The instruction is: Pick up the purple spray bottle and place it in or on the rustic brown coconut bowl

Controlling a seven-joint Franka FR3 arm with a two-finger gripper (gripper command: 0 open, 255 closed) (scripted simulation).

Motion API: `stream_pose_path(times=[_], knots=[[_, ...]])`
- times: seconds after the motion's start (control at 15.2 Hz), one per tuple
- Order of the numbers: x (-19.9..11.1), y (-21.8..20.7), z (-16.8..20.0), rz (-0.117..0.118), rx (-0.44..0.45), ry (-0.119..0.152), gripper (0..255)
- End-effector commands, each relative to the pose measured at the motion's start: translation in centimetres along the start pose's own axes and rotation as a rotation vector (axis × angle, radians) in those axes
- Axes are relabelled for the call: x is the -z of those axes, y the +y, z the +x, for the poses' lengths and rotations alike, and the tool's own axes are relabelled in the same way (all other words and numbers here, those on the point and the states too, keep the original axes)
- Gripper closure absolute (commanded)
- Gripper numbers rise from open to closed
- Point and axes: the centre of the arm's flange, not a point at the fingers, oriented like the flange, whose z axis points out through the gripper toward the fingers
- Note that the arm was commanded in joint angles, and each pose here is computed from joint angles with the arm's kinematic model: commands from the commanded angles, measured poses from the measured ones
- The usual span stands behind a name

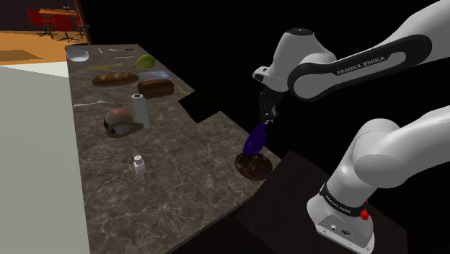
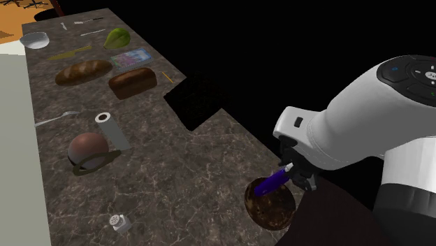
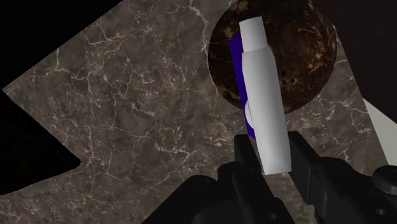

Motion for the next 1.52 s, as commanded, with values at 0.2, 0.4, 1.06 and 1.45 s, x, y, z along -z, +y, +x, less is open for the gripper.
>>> stream_pose_path(times=[0.2,0.4,1.06,1.45], knots=[[-2.5,-0.7,0.1,-0.001,0.000,0.001,255],[-4.1,-1.1,0.1,-0.001,0.000,0.001,255],[-5.4,-1.4,0.1,-0.001,0.000,0.001,255],[-5.4,-1.4,0.1,-0.001,0.000,0.001,0]])
